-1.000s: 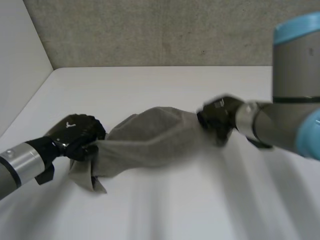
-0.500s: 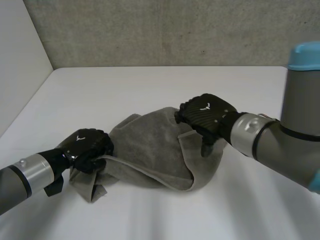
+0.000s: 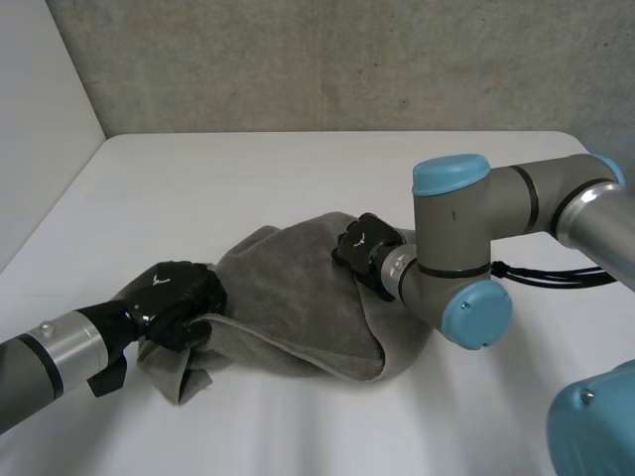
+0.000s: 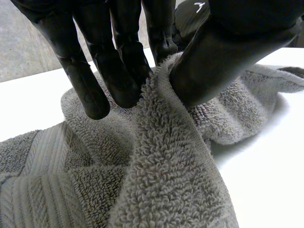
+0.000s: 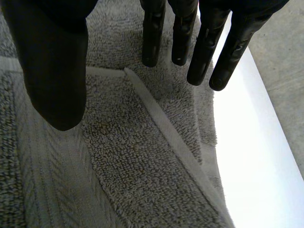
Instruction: Fold the towel.
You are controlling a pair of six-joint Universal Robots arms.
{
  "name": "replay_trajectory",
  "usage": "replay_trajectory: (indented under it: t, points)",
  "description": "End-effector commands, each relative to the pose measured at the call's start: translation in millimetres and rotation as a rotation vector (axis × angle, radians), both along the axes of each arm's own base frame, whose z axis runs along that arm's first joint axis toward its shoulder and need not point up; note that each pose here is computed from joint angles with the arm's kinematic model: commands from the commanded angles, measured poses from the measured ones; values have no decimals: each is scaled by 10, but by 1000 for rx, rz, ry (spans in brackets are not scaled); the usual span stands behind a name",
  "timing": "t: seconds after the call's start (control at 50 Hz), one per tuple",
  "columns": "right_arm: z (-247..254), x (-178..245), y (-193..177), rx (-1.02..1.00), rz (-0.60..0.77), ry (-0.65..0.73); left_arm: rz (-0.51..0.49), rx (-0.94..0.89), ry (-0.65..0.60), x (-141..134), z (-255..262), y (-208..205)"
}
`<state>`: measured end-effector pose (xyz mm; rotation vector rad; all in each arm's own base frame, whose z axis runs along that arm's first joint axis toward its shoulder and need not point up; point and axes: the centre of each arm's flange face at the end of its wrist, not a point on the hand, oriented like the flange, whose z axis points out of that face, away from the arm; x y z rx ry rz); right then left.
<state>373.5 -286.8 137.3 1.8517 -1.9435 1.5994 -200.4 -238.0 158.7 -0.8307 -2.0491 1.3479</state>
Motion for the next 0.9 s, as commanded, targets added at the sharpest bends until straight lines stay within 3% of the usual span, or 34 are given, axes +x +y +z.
replay_trajectory:
  t: [0.02, 0.48, 0.9]
  points:
    - [-65, 14, -31, 8, 0, 0, 3, 0, 0, 9, 0, -8]
    - [-147, -45, -51, 34, -10, 19, 2, 0, 0, 5, 0, -4]
    - [193, -362, -45, 69, -79, -5, 5, 0, 0, 12, 0, -11]
